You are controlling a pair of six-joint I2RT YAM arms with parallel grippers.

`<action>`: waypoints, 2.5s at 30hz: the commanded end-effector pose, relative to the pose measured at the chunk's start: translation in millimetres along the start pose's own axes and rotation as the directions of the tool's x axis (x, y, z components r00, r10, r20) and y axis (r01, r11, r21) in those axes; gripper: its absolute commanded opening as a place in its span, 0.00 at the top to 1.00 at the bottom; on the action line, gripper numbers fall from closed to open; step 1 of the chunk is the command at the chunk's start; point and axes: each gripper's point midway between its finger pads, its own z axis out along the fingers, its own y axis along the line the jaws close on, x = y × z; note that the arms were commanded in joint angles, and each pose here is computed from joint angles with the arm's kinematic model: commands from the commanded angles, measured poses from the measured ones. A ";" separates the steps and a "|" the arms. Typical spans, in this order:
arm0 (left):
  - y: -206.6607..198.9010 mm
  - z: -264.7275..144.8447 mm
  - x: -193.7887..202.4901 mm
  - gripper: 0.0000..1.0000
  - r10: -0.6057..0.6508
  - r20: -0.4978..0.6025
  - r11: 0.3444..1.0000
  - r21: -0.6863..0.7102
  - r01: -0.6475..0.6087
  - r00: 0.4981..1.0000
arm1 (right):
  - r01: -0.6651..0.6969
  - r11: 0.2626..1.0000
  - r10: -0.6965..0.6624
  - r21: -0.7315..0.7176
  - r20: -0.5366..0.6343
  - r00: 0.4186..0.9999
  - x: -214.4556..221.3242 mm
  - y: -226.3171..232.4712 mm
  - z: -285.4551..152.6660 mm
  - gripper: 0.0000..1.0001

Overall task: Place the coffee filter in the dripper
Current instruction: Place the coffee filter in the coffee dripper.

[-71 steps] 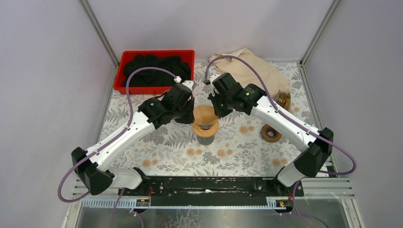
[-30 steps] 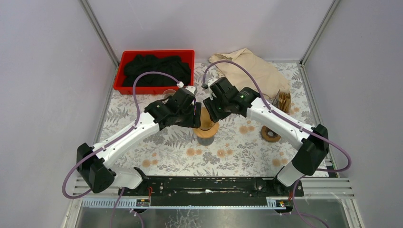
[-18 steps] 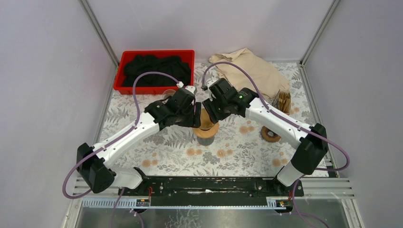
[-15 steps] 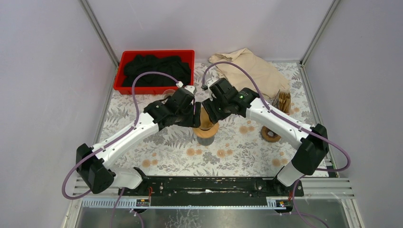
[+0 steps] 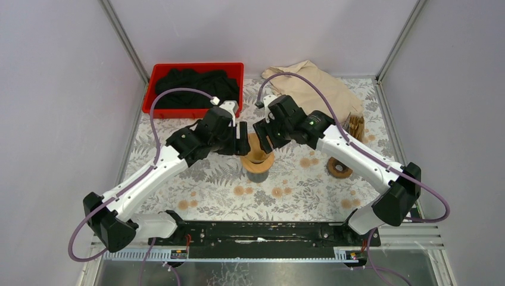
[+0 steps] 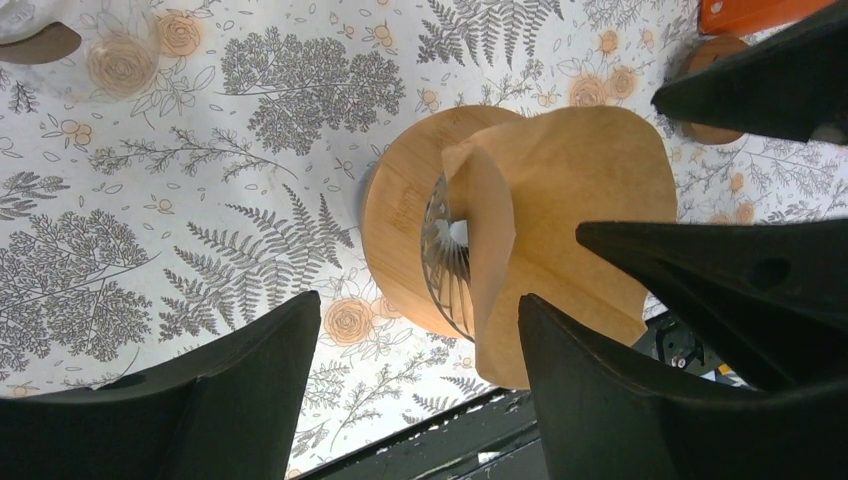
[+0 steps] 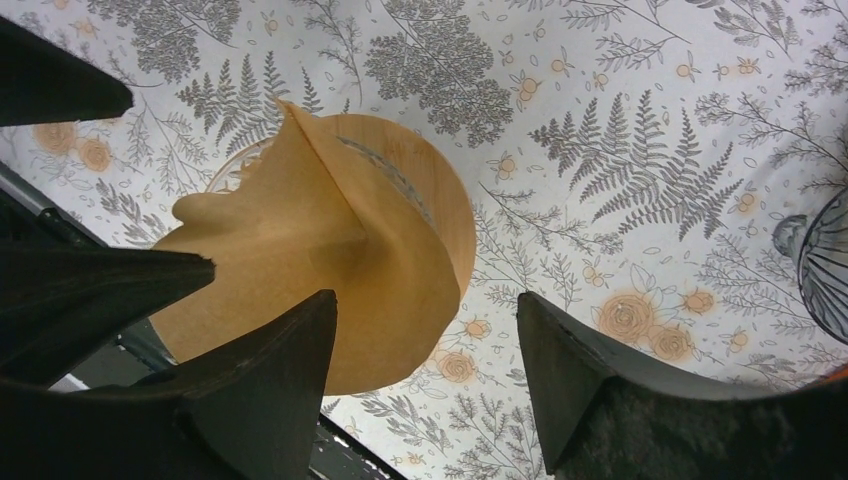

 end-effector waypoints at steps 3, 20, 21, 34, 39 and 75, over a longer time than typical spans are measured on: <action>-9.8 9.8 -30.0 0.20 -0.003 0.079 0.999 0.037 0.000 0.997 | -0.016 0.997 0.019 -0.079 0.035 0.999 -11.9 17.2 -10.3 0.26; 21.1 37.5 -19.5 0.22 0.003 0.032 0.998 -0.069 -0.001 0.999 | -0.009 1.000 0.011 0.022 -0.070 0.998 27.8 -3.9 3.5 0.25; 21.0 38.1 -18.7 0.22 0.005 0.029 0.998 -0.068 -0.003 1.000 | -0.009 1.000 0.011 0.023 -0.067 0.998 27.7 -4.2 2.8 0.25; 17.2 40.0 -13.2 0.23 0.012 0.009 0.999 -0.034 -0.012 1.000 | -0.009 1.000 0.010 -0.030 0.019 1.000 2.2 6.4 -6.0 0.24; 16.6 39.4 -13.5 0.23 0.017 0.011 0.999 -0.031 -0.016 1.000 | -0.005 1.000 0.006 -0.013 0.076 0.997 -16.4 4.3 -6.0 0.22; 14.2 32.9 -15.4 0.22 0.009 0.047 1.000 -0.006 -0.009 0.999 | -0.012 1.000 0.011 0.011 0.062 0.998 4.3 -6.5 -1.7 0.21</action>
